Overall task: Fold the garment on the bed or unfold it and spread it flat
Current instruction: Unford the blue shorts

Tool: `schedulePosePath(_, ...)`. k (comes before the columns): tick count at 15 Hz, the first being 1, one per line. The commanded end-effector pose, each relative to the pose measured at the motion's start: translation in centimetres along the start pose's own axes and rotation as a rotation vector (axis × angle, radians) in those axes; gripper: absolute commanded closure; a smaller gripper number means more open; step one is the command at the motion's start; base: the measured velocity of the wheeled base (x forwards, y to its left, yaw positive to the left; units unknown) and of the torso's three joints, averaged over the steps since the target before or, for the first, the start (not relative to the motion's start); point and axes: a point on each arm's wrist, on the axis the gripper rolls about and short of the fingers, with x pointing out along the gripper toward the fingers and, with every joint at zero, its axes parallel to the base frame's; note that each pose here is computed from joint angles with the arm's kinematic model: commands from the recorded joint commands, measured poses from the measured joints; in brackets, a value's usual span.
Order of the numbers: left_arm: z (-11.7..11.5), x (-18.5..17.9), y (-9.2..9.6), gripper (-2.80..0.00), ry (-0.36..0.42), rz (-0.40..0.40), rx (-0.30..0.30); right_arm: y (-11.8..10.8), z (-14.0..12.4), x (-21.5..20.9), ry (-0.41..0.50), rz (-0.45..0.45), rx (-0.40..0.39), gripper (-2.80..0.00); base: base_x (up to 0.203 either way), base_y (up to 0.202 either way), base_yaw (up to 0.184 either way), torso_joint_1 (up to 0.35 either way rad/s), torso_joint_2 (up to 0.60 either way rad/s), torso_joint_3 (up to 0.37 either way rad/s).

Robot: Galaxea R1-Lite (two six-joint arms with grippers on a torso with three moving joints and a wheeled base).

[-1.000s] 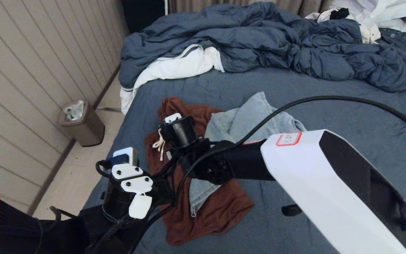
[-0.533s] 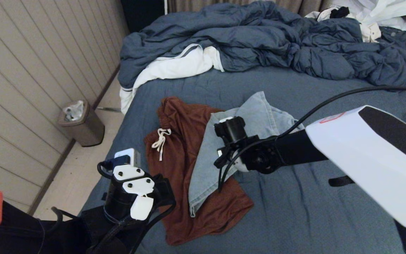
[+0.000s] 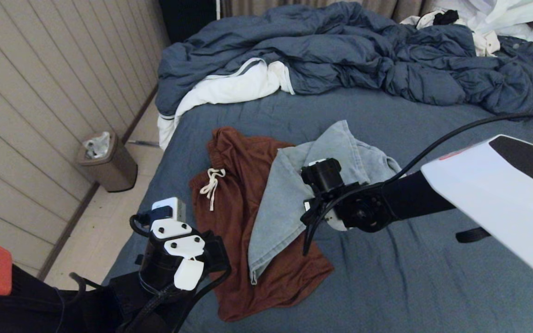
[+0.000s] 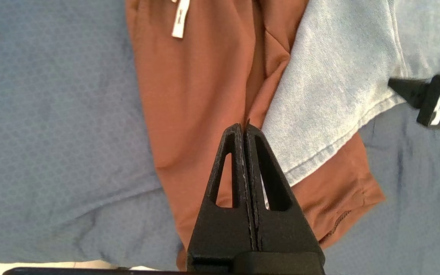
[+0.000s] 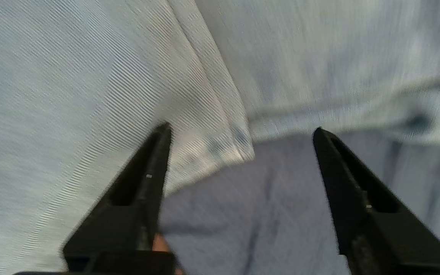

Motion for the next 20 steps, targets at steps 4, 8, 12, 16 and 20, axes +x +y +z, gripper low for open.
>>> schedulePosePath(4, 0.0, 0.1, 0.0, 0.00, -0.003, 0.002, -0.006, 1.3, -2.4, 2.0, 0.022, 0.018, 0.010, -2.80, 0.000, 0.000, 0.000, 0.000, 0.00, 0.000)
schedulePosePath(8, 0.0, 0.1, 0.0, 0.00, -0.003, 0.001, -0.005, 2.4, -2.3, 3.9, 0.017, 0.106, 0.118, -2.80, 0.000, 0.000, 0.000, 0.000, 0.00, 0.000)
schedulePosePath(12, -0.4, 0.3, 0.0, 0.00, 0.010, 0.001, 0.002, 2.9, -1.6, 4.7, -0.002, 0.128, 0.158, -2.80, 0.000, 0.000, 0.000, 0.000, 0.00, 0.000)
schedulePosePath(16, -0.8, 0.7, 0.0, 0.00, 0.009, 0.003, 0.002, 3.4, -0.5, 3.8, -0.035, 0.146, 0.168, -2.80, 0.000, 0.000, 0.000, 0.000, 0.00, 0.000)
schedulePosePath(20, -0.9, 0.7, 0.0, 0.00, 0.010, 0.001, 0.004, 3.7, 1.2, 1.7, -0.086, 0.177, 0.182, -2.80, 0.000, 0.000, 0.000, 0.000, 0.00, 0.000)
